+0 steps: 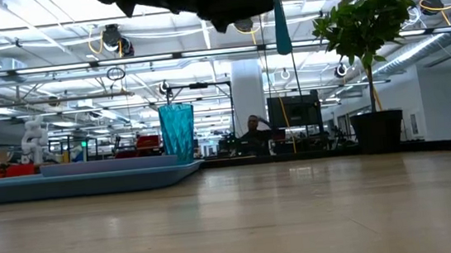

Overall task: Pick and place plate/cup/fork/spoon on tray
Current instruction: Put the blue spoon on the blue tray

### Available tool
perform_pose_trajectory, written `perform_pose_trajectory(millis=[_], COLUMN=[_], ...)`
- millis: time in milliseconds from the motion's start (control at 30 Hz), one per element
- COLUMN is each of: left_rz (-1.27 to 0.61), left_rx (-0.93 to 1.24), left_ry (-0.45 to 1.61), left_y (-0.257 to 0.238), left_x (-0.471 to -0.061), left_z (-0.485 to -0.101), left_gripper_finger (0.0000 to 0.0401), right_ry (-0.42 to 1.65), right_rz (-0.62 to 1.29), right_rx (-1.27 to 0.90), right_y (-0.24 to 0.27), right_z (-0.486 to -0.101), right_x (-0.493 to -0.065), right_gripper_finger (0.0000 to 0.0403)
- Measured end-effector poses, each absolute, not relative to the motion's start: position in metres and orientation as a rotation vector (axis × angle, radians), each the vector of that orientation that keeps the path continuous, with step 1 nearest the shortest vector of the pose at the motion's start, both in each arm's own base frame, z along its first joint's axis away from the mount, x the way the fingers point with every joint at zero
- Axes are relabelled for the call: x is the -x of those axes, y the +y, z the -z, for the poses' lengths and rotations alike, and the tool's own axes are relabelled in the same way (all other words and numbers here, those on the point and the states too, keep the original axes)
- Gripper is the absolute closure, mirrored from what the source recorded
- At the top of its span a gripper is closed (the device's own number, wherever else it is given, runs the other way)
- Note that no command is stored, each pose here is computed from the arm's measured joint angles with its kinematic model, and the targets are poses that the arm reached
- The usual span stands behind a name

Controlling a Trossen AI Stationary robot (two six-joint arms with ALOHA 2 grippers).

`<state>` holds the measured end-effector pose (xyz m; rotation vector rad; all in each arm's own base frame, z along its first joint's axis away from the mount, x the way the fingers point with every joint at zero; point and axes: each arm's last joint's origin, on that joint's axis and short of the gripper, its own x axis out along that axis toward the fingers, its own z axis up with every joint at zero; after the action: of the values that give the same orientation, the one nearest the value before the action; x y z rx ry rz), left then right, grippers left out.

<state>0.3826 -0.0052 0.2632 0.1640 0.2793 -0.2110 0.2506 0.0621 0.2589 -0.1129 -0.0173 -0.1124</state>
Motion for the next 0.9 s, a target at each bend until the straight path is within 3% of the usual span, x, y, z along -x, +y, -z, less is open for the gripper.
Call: perform_pose_trajectory(millis=[333, 567, 767, 900], left_rz=[0.227, 0.266, 0.309, 0.434], left_rx=[-0.195, -0.212, -0.202, -0.208], left_ry=[0.231, 0.189, 0.192, 0.179], left_y=[-0.0097, -0.0096, -0.0056, -0.0061], left_x=[-0.3908, -0.3932, -0.3929, -0.3916], left_z=[-0.2561, -0.2565, -0.2553, -0.2546], left_gripper_finger=[0.0282, 0.0386, 0.0391, 0.0392], right_ry=[-0.022, -0.025, -0.024, -0.012], right_rz=[0.116, 0.116, 0.113, 0.032], right_rx=[0.111, 0.108, 0.106, 0.102], right_y=[0.0623, 0.0618, 0.0618, 0.0638], right_z=[-0.2581, -0.2585, -0.2581, -0.2568], right_x=[-0.2522, -0.2522, -0.2523, -0.2528], right_gripper_finger=[0.0403, 0.0403, 0.0403, 0.0394])
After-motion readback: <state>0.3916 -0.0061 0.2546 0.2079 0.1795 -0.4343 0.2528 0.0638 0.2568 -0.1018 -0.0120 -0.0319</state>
